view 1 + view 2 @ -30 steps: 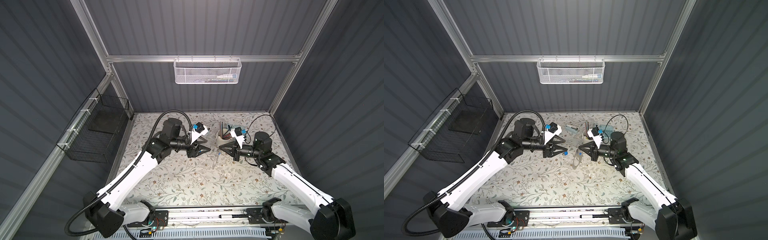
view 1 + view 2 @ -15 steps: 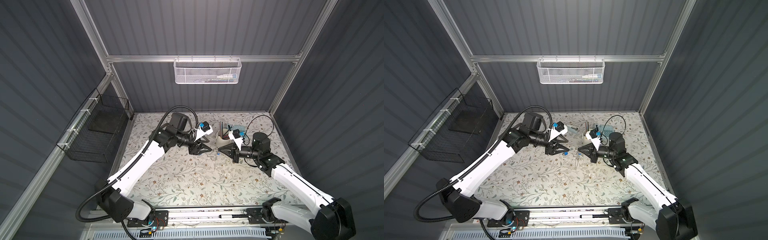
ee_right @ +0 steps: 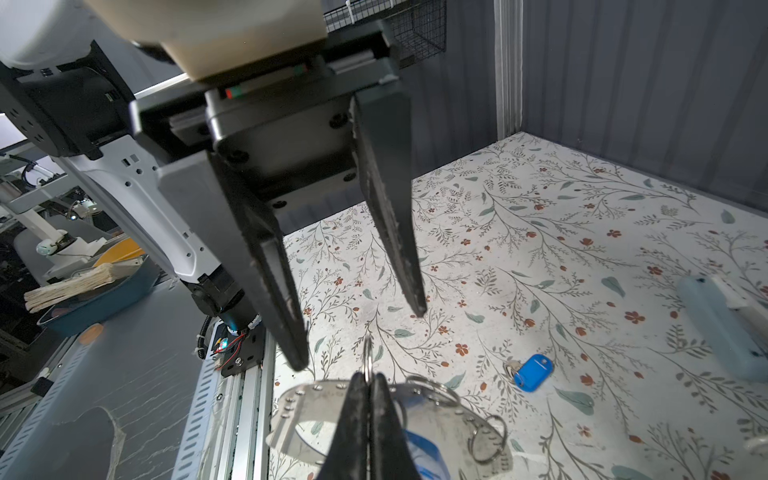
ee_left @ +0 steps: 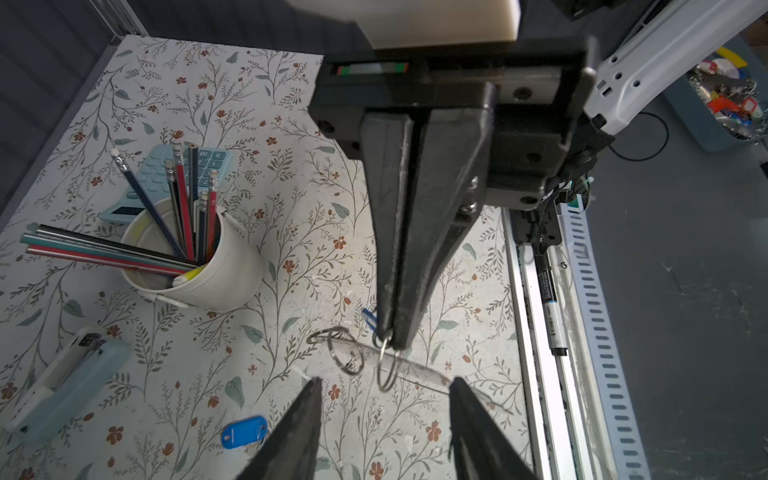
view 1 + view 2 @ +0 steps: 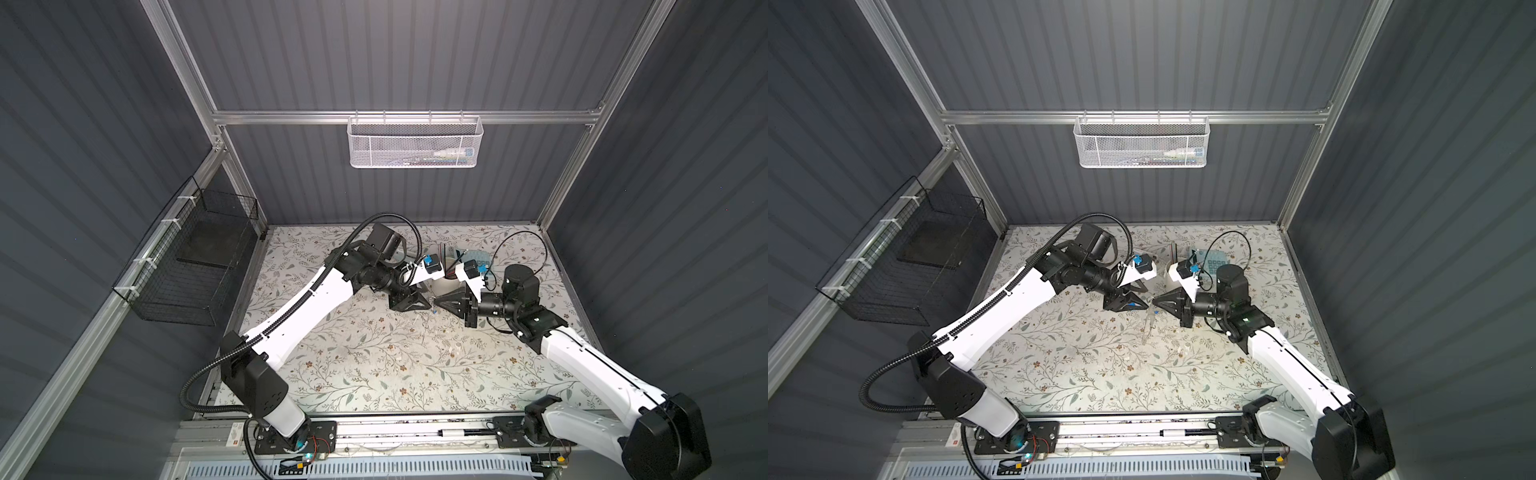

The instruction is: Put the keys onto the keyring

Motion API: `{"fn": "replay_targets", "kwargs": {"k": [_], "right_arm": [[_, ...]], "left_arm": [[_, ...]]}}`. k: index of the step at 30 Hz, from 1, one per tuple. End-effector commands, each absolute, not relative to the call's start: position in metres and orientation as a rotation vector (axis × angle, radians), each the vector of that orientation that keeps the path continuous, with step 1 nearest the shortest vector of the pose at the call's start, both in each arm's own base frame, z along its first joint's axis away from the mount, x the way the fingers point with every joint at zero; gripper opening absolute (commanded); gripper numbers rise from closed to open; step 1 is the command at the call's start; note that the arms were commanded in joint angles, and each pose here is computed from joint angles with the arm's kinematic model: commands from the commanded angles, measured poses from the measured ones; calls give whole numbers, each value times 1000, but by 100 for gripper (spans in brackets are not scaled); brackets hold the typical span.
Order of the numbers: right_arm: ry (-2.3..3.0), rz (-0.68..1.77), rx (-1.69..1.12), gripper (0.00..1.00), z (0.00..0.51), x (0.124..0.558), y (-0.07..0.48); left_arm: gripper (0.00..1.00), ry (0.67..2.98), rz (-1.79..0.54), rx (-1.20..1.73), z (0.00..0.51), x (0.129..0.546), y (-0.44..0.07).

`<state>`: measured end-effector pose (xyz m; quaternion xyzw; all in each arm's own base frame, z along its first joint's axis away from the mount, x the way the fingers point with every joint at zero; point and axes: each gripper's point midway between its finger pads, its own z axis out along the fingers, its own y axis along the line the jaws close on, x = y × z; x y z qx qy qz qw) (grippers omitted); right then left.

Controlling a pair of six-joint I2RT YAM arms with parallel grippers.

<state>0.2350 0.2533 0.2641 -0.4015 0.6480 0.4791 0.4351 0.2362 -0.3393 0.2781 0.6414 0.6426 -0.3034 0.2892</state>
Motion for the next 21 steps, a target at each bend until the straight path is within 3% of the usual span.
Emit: {"fn": "replay_targets", "kwargs": {"k": [1, 17, 21], "right_arm": [[1556, 1217, -1036, 1, 272, 229, 257], [1554, 1230, -1053, 0, 272, 226, 261], [1556, 1229, -1054, 0, 271, 226, 261]], "left_arm": [[49, 1710, -761, 1748, 279, 238, -337], [27, 1706, -798, 1776, 279, 233, -344], [25, 1696, -826, 1786, 279, 229, -346]]}}
